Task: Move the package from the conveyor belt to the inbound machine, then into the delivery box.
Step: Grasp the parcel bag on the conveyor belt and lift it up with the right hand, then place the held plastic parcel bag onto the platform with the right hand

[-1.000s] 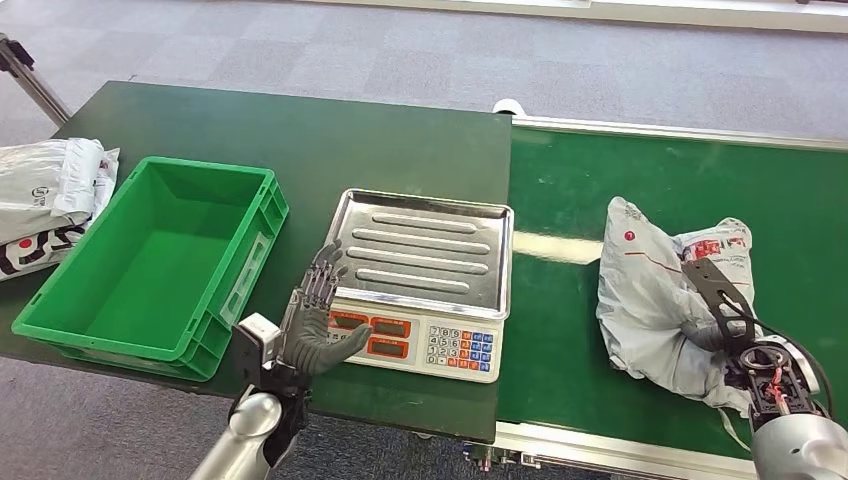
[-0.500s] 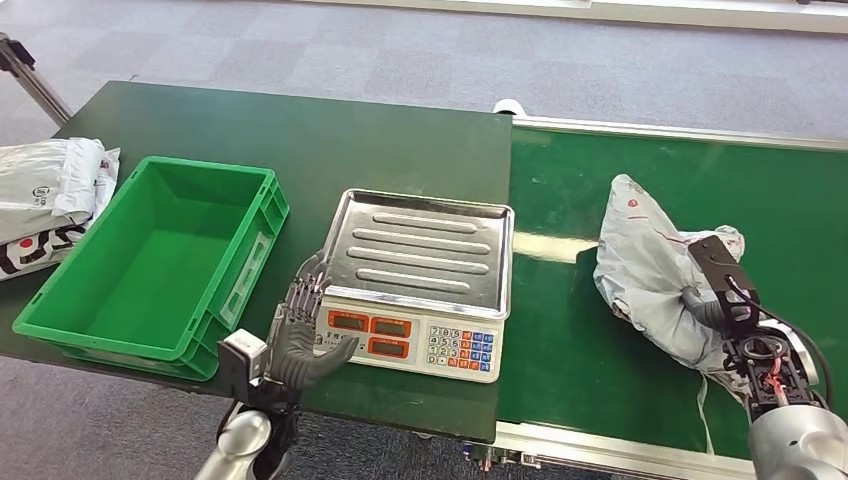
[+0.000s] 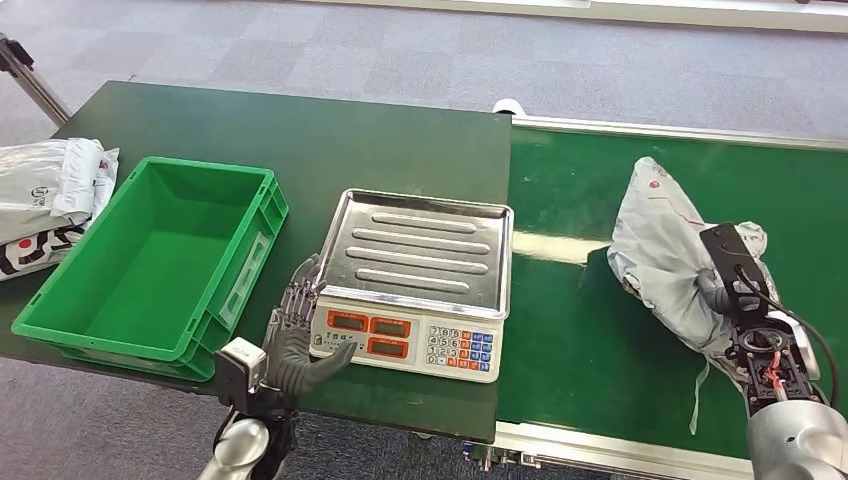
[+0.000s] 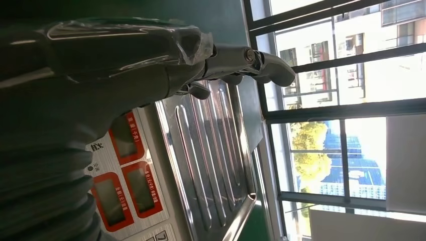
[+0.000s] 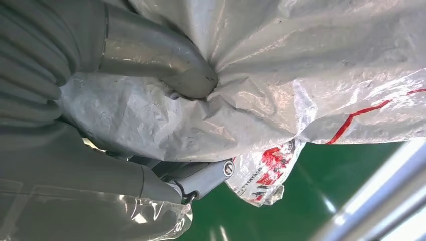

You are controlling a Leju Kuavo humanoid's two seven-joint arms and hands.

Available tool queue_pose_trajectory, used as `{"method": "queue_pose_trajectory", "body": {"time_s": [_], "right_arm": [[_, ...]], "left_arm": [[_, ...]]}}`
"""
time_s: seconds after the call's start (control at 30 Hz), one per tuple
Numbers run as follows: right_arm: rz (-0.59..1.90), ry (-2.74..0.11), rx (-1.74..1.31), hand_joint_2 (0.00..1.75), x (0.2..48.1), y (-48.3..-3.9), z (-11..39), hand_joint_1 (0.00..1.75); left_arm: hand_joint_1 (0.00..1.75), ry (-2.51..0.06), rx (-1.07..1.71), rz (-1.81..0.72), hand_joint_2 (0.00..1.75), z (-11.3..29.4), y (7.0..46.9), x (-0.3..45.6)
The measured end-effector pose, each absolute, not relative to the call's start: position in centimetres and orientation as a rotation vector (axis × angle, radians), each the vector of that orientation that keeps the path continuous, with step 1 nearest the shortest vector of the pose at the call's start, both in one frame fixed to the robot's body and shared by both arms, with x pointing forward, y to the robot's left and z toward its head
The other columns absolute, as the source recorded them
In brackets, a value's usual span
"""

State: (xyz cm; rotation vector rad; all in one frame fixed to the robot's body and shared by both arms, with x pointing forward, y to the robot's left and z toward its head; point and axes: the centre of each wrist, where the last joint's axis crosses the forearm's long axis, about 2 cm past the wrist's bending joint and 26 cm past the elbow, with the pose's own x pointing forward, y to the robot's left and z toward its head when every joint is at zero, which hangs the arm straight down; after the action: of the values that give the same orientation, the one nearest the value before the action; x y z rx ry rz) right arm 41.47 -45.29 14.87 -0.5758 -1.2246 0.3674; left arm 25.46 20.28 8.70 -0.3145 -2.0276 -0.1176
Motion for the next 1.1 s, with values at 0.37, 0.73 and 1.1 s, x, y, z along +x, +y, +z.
{"method": "queue_pose_trajectory", "body": {"time_s": [0.37, 0.73, 1.1], "right_arm": [[0.399, -1.654, -0.951, 1.75, 43.6, -45.0, 20.3, 1.75], [0.752, -2.019, -1.405, 1.75, 42.5, -39.2, 25.3, 1.75], [1.119, -2.283, -1.31, 1.75, 39.0, -29.3, 25.4, 1.75]], "left_arm": [[0.0, -2.122, -0.345, -0.024, 1.75, 9.6, 19.7, 25.3], [0.0, -2.125, -0.371, -0.011, 1.75, 9.8, 19.4, 25.5], [0.0, -2.14, -0.382, -0.022, 1.75, 10.3, 19.3, 25.6]]}}
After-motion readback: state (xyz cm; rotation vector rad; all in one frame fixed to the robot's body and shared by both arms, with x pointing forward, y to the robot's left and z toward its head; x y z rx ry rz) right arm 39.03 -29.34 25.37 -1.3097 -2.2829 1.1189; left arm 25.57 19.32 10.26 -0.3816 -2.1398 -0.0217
